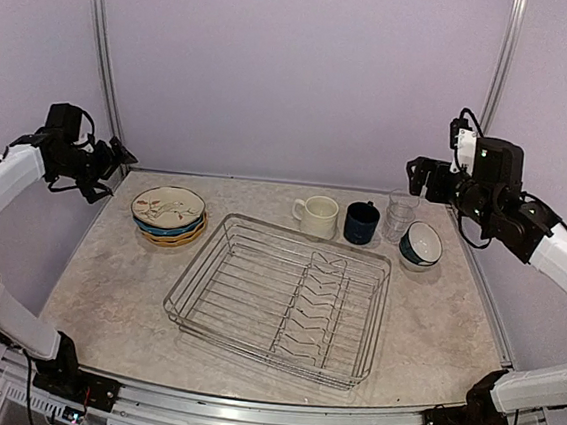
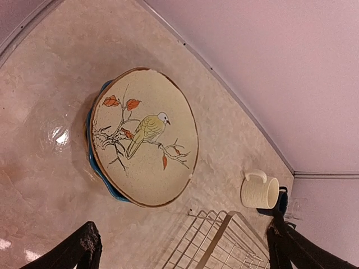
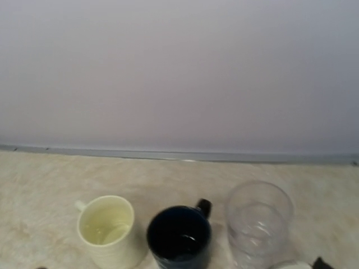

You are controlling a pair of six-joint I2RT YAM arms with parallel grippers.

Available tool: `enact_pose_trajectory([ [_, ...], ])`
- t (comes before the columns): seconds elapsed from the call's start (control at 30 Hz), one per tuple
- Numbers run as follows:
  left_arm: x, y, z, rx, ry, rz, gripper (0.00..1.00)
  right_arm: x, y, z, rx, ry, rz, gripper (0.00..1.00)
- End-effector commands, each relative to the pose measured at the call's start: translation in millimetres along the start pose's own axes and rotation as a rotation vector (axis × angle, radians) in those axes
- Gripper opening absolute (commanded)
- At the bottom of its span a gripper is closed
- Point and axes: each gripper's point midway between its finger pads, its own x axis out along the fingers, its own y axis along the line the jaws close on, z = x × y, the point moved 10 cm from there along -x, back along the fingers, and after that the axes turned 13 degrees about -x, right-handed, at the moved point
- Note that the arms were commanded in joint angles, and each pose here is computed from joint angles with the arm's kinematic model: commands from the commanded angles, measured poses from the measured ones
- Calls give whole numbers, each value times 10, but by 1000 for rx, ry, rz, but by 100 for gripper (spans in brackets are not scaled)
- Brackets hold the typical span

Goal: Unload the mixed dishes from the dish rack
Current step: Place the plate on the plate, then reset both arms

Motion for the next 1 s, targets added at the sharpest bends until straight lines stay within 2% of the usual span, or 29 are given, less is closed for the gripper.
enact_pose_trajectory([
  [0.0, -703, -239, -102, 97, -137, -98, 99, -384, -274, 130, 110, -27, -194, 100],
  [0.23, -1685, -417, -363, 263, -405, -314, 99, -937, -521, 35, 71, -156, -334, 100],
  [0.37, -1901, -285, -531, 315, -497, -382, 99, -1134, -568, -170, 73, -200, -333, 100],
  [0.5, -1869, -69, -679, 320, -517, -425, 99, -1243, -588, -453, 114, -217, -328, 100],
  [0.77, -1322, 591, -1061, 313, -424, -519, 99, -1342, -557, -1211, 234, -271, -265, 100],
  [0.87, -1142, 724, -1242, 361, -404, -620, 99, -1395, -579, -1484, 278, -302, -290, 100],
  [0.97, -966, 845, -1405, 397, -398, -627, 99, -1425, -619, -1704, 336, -286, -347, 100],
])
